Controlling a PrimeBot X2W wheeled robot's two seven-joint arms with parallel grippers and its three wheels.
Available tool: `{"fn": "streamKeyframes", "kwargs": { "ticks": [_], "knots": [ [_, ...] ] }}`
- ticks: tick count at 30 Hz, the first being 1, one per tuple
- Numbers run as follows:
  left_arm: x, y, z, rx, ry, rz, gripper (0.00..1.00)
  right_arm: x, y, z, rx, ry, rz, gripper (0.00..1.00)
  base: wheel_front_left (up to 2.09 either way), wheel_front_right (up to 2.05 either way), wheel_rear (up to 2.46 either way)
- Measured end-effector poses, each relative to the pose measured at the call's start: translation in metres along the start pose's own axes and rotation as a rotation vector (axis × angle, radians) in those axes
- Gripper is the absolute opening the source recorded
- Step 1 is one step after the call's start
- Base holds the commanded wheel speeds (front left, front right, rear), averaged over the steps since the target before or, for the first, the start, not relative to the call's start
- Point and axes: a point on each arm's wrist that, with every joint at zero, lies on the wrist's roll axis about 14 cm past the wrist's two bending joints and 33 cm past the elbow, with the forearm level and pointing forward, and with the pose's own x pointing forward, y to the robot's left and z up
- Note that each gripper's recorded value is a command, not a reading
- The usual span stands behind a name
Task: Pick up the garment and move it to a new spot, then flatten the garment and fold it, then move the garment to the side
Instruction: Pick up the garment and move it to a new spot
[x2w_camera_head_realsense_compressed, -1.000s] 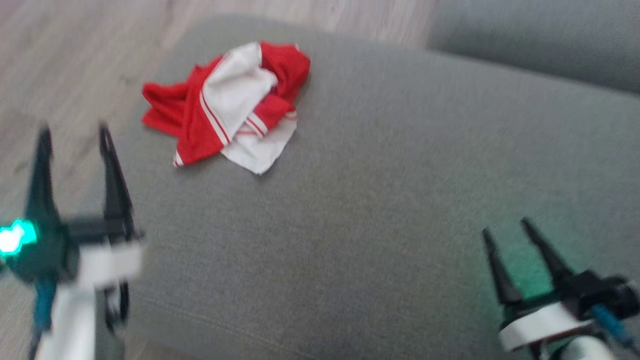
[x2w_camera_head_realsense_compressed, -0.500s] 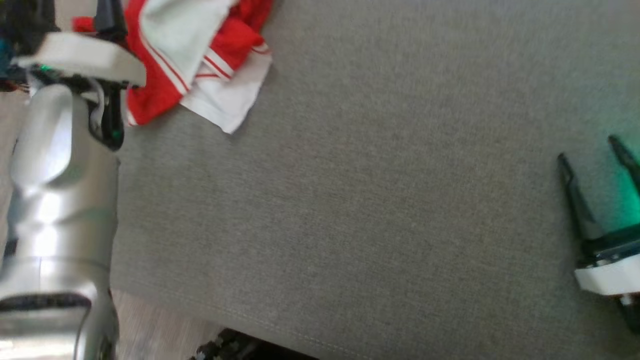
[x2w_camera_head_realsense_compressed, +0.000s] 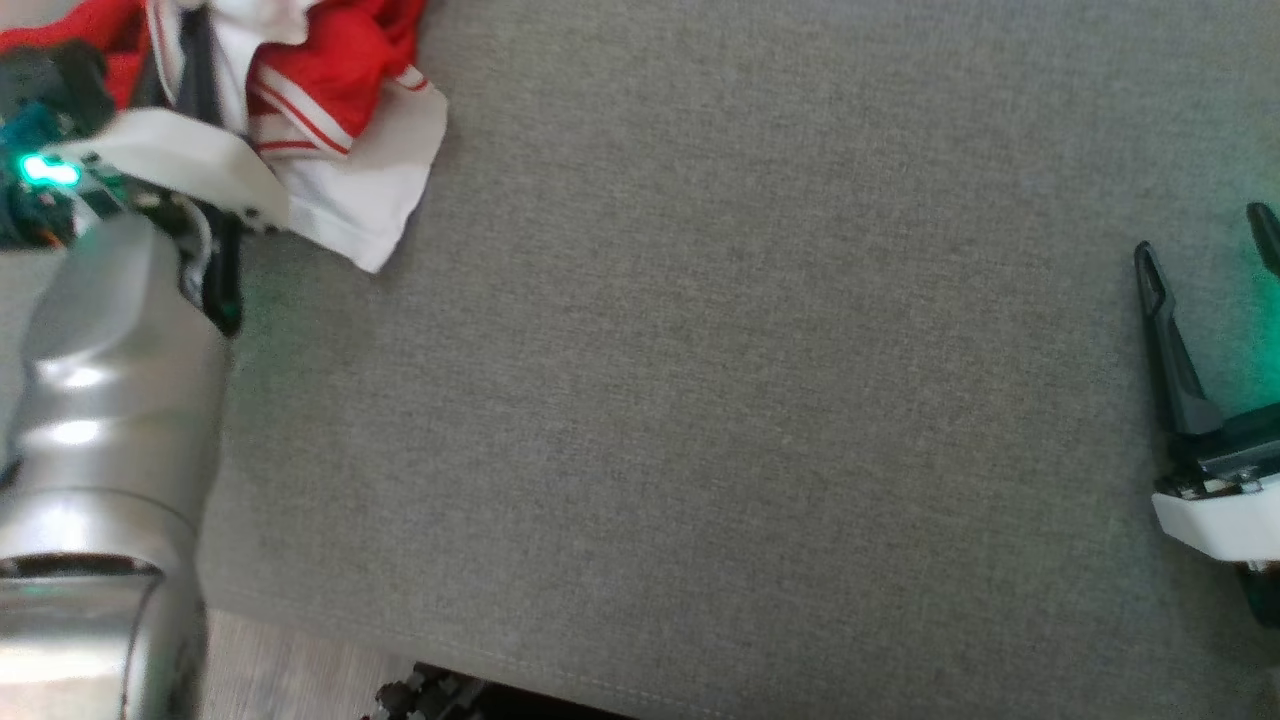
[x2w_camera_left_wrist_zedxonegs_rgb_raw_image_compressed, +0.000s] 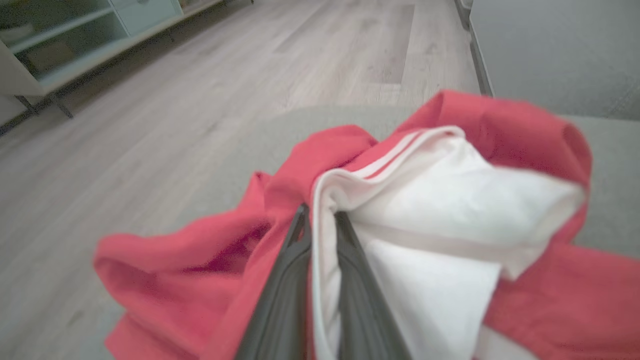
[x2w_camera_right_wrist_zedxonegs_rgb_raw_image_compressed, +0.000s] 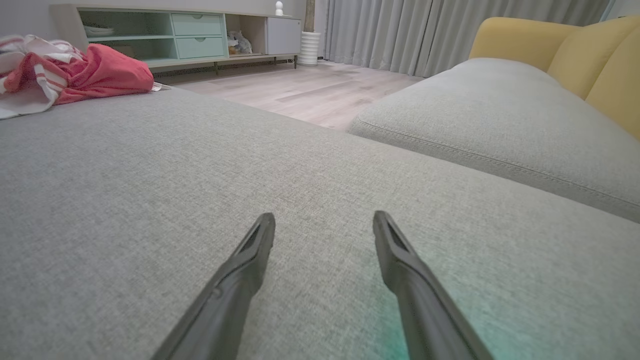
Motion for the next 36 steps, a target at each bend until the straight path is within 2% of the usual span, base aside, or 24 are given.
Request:
{"fn": "streamKeyframes", "kwargs": {
  "ticks": [5,9,11,14,19,23,26,29,30,32,36],
  "knots": [
    [-0.008,0.002,0.100,0.093,-0.254,-0.033,0.00,-0.001,0.004,0.011,0.005,-0.001,-0.016,1.00,0.00,0.00,0.00],
    [-0.037,-0.022,0.192,0.068,-0.498,-0.106,0.00,-0.007,0.028,0.028,0.088,-0.013,-0.016,1.00,0.00,0.00,0.00],
    [-0.056,-0.033,0.226,0.071,-0.588,-0.148,0.00,-0.014,0.039,0.039,0.111,-0.030,-0.016,1.00,0.00,0.00,0.00],
    [-0.085,-0.053,0.267,0.081,-0.699,-0.218,0.00,-0.026,0.037,0.063,0.138,-0.078,-0.063,1.00,0.00,0.00,0.00],
    [-0.134,-0.125,0.326,0.070,-0.827,-0.432,0.00,-0.060,0.019,0.090,0.243,-0.157,-0.209,1.00,0.00,0.00,0.00],
    [-0.180,-0.183,0.356,0.068,-0.910,-0.609,0.00,-0.097,-0.006,0.103,0.242,-0.202,-0.327,1.00,0.00,0.00,0.00],
    [-0.210,-0.222,0.366,0.059,-0.942,-0.733,0.00,-0.125,-0.015,0.108,0.241,-0.222,-0.399,1.00,0.00,0.00,0.00],
    [-0.232,-0.262,0.356,0.060,-0.920,-0.859,0.00,-0.149,-0.022,0.108,0.243,-0.230,-0.459,1.00,0.00,0.00,0.00],
    [-0.235,-0.290,0.332,0.069,-0.859,-0.934,0.00,-0.162,-0.028,0.111,0.239,-0.243,-0.498,1.00,0.00,0.00,0.00],
    [-0.229,-0.315,0.293,0.087,-0.767,-0.995,0.00,-0.173,-0.033,0.113,0.235,-0.255,-0.530,1.00,0.00,0.00,0.00],
    [-0.207,-0.347,0.192,0.135,-0.579,-1.055,0.00,-0.186,-0.036,0.110,0.238,-0.250,-0.567,1.00,0.00,0.00,0.00]
  ]
}}
